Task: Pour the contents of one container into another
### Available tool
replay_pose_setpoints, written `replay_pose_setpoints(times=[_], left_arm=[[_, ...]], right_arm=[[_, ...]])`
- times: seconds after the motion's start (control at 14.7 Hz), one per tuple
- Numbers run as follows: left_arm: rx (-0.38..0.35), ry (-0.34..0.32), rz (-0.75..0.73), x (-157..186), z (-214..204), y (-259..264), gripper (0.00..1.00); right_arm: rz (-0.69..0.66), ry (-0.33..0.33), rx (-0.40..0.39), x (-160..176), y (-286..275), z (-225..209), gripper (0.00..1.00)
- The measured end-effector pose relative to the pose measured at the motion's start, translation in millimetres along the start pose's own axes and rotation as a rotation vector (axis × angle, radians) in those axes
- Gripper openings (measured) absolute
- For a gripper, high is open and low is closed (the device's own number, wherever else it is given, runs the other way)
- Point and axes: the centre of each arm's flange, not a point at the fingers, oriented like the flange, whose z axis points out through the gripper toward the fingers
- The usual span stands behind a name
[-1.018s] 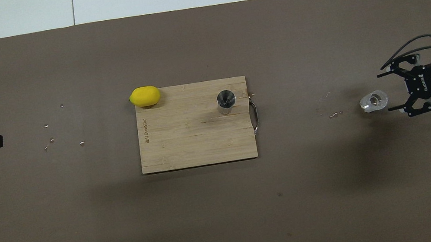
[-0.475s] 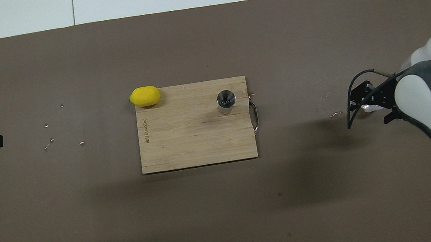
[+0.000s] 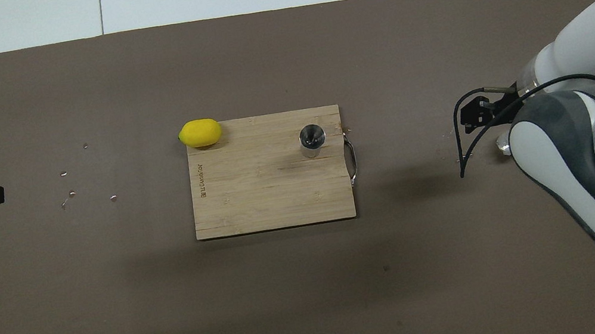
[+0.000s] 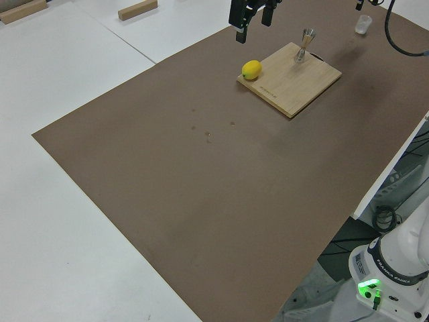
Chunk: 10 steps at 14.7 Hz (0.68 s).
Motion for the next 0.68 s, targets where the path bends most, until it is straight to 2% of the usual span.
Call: replay_pose_setpoints(times=[0.14, 0.27, 0.68], left_arm=[[0.000, 0.000, 0.000, 0, 0, 0, 1.00], [0.000, 0.000, 0.000, 0, 0, 0, 1.00], [0.000, 0.000, 0.000, 0, 0, 0, 1.00]], right_arm=[[-0.008, 0.066, 0.021, -2, -3, -38, 1.00], [-0.007, 0.104, 0.032, -7, -1, -75, 1.00], [-0.008, 0.119, -0.038, -21, 11, -164, 1.00]])
